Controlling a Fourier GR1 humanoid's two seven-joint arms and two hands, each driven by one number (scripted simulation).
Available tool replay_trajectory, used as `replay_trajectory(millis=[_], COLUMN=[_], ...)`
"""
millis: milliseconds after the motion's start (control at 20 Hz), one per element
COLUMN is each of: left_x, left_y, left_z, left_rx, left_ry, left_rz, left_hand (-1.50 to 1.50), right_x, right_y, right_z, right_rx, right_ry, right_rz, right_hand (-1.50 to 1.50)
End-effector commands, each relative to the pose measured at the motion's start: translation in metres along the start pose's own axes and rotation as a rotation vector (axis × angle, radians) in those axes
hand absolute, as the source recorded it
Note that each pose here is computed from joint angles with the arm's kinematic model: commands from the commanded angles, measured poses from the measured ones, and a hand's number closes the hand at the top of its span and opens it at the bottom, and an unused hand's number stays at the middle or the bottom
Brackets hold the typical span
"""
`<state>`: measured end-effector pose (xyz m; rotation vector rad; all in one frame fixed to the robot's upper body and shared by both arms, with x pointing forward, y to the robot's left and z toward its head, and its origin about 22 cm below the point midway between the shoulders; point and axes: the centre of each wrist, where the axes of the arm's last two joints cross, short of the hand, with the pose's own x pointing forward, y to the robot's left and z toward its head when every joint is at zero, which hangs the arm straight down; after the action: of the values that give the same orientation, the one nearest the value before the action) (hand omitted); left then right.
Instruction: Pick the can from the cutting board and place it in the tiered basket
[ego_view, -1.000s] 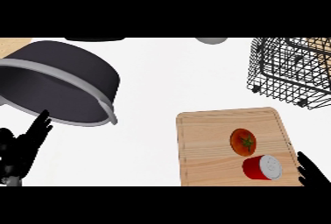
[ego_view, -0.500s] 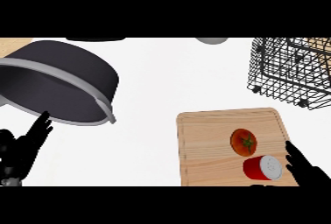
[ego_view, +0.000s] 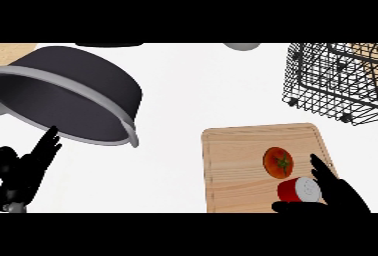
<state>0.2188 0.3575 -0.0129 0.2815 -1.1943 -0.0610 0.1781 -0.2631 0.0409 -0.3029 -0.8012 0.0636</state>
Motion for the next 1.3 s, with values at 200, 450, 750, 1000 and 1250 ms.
replay_trajectory(millis=[200,450,750,1000,1250], left_x=[-0.003,-0.012,-0.005,0.013,0.011], left_y=[0.012,0.013,-0.005,-0.016,-0.022], left_z=[-0.010,-0.009,-0.015,-0.017,-0.018], left_rx=[0.002,0.014,0.003,-0.093,-0.077], left_ry=[-0.009,-0.009,-0.009,-0.058,-0.030], left_rz=[0.011,-0.005,-0.009,-0.047,-0.052], left_hand=[0.00,0.00,0.00,0.00,0.00], right_x=[-0.008,0.010,0.026,0.069,0.131], right_y=[0.019,0.028,0.038,0.075,0.138], right_z=[-0.018,0.018,0.017,0.002,0.022], right_rx=[-0.052,-0.148,-0.262,-0.333,-0.539], right_ry=[-0.167,-0.196,-0.215,-0.386,-0.436], right_rz=[0.036,-0.037,0.084,0.610,0.715], right_hand=[1.50,1.50,1.50,1.50,1.50])
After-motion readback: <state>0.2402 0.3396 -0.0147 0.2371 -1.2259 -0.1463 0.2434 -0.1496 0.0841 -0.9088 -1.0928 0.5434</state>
